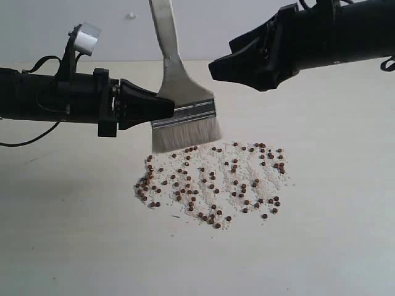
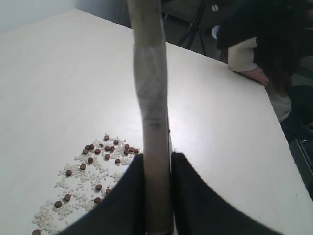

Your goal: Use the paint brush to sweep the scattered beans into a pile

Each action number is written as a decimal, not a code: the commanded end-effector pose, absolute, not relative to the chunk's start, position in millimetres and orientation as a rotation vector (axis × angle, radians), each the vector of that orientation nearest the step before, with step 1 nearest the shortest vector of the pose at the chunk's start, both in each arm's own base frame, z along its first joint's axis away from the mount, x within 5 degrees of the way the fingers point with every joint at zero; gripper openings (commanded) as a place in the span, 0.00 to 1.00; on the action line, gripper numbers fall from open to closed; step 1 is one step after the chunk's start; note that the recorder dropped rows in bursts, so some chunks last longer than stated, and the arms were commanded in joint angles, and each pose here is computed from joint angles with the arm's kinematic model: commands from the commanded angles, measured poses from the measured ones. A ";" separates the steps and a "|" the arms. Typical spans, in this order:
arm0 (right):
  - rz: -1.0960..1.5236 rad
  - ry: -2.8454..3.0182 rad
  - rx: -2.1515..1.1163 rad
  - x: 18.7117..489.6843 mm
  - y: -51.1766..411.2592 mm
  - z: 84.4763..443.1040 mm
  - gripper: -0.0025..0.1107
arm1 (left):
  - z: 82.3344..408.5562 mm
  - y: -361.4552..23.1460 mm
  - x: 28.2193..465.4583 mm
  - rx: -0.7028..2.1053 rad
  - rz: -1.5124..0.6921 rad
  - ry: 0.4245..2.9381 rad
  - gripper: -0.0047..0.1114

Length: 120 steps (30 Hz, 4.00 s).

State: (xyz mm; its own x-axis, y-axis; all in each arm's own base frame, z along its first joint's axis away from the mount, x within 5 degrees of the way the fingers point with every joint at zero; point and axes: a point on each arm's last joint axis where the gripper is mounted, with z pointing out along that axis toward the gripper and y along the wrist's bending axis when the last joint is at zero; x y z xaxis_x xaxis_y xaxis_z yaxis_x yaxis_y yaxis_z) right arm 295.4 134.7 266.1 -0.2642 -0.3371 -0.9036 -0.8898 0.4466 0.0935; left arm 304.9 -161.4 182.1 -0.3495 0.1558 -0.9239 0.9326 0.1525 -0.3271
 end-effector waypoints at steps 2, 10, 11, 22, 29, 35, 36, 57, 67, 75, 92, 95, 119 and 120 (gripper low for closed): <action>0.589 1.933 -1.040 309.7 126.4 287.6 0.60 | 187.2 -161.3 306.8 1.036 -1.279 1.632 0.04; 0.714 1.948 -1.114 339.1 140.1 307.4 0.59 | 187.0 -161.3 306.6 1.041 -1.279 1.633 0.04; 0.752 1.931 -1.122 342.6 143.2 308.0 0.59 | 186.8 -161.3 306.4 1.044 -1.279 1.633 0.04; 1.238 1.648 -1.111 366.7 170.9 316.6 0.58 | 186.4 -161.3 305.8 1.054 -1.278 1.634 0.04; 1.276 1.685 -1.083 377.7 173.7 294.2 0.58 | 184.9 -161.3 305.9 1.056 -1.280 1.638 0.04; 1.271 1.656 -1.083 378.4 174.0 295.5 0.58 | 180.2 -164.5 314.7 1.078 -1.280 1.637 0.04; 1.270 1.655 -1.084 378.4 174.0 295.5 0.58 | 179.1 -164.8 315.7 1.078 -1.281 1.639 0.04; 1.333 1.593 -1.058 387.9 194.0 267.0 0.58 | 176.7 -165.6 319.7 1.060 -1.282 1.638 0.04; 1.355 1.576 -1.055 385.1 201.7 268.1 0.58 | 176.8 -165.6 319.7 1.060 -1.282 1.638 0.04; 1.348 1.558 -1.092 381.5 207.9 267.4 0.57 | 175.8 -165.5 318.5 1.081 -1.281 1.640 0.04; 1.206 1.469 -1.280 378.3 207.5 260.6 0.02 | 175.5 -165.5 318.2 1.084 -1.283 1.644 0.04; 1.212 1.498 -1.288 377.6 207.1 258.8 0.02 | 175.8 -165.5 318.6 1.073 -1.289 1.649 0.04; 1.116 1.711 -1.049 384.8 192.2 286.2 0.02 | 199.8 -137.6 324.9 0.975 -1.259 1.688 0.62; 1.101 1.731 -1.030 385.6 187.1 289.6 0.02 | 204.5 -131.5 326.1 0.948 -1.254 1.697 0.62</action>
State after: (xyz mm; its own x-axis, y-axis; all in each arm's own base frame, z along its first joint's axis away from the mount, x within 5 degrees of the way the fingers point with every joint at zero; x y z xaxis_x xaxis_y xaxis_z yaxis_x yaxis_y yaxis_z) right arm 383.1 199.4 272.1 -0.3079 -0.2221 -0.9251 -0.9427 0.2025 0.2651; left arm 323.1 -143.4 190.5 -0.3788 0.1454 -0.9140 0.9161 0.1988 -0.3481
